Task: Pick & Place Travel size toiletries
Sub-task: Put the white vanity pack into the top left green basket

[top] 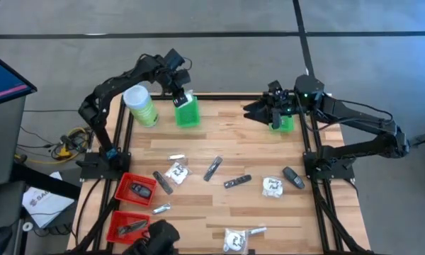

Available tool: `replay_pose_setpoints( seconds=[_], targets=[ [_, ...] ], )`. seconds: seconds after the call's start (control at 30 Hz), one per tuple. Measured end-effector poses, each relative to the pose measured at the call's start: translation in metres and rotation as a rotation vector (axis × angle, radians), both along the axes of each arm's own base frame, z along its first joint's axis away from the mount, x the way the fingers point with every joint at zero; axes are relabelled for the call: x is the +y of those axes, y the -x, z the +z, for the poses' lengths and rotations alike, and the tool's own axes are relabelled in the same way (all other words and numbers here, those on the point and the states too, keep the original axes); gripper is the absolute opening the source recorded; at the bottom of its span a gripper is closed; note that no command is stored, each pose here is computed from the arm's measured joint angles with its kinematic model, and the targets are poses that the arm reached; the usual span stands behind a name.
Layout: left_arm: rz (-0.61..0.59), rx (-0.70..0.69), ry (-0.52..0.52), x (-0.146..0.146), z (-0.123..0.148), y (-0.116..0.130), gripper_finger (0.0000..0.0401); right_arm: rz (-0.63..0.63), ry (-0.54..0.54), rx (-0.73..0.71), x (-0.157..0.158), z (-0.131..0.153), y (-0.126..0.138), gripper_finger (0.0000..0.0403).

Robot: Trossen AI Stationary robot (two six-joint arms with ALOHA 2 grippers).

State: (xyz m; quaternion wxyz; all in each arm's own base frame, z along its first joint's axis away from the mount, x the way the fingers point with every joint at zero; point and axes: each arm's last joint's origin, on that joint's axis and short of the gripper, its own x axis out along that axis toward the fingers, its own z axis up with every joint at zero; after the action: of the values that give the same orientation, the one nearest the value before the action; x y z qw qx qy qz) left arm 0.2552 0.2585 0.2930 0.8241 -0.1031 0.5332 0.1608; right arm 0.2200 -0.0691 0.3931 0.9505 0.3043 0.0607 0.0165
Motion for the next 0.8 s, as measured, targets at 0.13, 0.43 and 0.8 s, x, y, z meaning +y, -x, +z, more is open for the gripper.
replay_pose_setpoints(
  seconds=[0.13,0.43,0.8],
  targets=[
    [-0.062,0.017,-0.036,0.006,0.000,0.006,0.0000,-0.042,-0.005,0.009,-0.011,-0.003,-0.001,0.0255],
    [-0.175,0.071,-0.062,0.012,-0.016,-0.001,0.0000,-0.108,-0.030,0.036,-0.029,-0.010,-0.005,0.0255],
    [-0.249,0.152,-0.104,0.027,-0.047,-0.014,0.0000,-0.118,-0.055,0.066,-0.037,-0.020,-0.017,0.0255]
  ],
)
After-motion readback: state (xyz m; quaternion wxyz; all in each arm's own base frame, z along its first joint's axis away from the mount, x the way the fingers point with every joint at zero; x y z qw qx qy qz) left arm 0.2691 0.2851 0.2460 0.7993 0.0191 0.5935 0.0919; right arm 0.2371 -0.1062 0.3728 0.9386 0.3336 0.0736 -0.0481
